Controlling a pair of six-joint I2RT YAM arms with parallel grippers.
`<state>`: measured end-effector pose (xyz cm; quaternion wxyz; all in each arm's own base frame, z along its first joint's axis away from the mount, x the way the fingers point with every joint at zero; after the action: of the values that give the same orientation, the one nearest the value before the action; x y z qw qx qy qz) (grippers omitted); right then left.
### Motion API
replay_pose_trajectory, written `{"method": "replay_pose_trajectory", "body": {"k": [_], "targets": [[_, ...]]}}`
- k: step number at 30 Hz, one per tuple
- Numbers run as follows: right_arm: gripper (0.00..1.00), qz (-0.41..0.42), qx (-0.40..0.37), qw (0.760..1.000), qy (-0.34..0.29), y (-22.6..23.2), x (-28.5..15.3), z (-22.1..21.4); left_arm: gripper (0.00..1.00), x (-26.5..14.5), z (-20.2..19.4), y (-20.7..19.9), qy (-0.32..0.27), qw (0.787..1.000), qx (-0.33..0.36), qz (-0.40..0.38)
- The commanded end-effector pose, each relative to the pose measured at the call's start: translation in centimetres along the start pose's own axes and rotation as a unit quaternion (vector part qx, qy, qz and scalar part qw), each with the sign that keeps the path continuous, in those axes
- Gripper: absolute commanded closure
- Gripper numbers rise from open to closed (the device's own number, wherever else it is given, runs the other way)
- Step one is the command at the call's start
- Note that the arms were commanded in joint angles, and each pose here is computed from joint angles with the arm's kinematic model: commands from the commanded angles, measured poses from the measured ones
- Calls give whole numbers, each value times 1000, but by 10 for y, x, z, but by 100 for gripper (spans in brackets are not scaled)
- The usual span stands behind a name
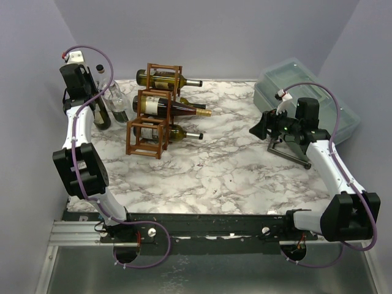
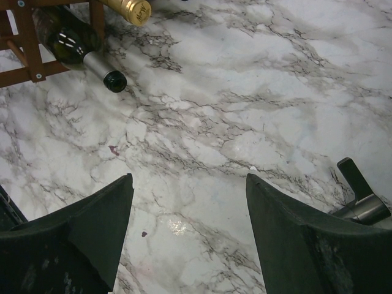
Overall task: Take the wine bottle off the wine rack
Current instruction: Move the wine bottle to the center of the board.
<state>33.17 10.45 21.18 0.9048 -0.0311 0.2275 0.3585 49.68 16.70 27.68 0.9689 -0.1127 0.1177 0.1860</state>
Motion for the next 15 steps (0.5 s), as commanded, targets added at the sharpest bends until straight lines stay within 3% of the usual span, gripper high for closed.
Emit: {"method": "replay_pose_trajectory", "body": {"k": [1, 5, 15], "targets": [[23, -5, -7, 1000, -1, -4, -2, 7, 95, -2, 47, -6, -74, 997, -14, -16], [23, -6, -8, 1000, -1, -4, -3, 7, 90, -1, 42, -4, -68, 997, -17, -13], [23, -10, -10, 1000, 0, -6, -4, 8, 64, -2, 37, 4, -62, 998, -19, 5]]}}
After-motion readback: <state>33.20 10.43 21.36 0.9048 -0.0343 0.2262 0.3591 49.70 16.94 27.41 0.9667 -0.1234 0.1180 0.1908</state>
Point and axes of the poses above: each gripper's point midway between its finger pads, its own x axis out along the fingers, its own y axis along the line the jaws close on, z = x × y, the point moved 2 cm from there along -x, back along the fingers, and after that the axes turned 13 degrees about -x, right-handed, at the moved point
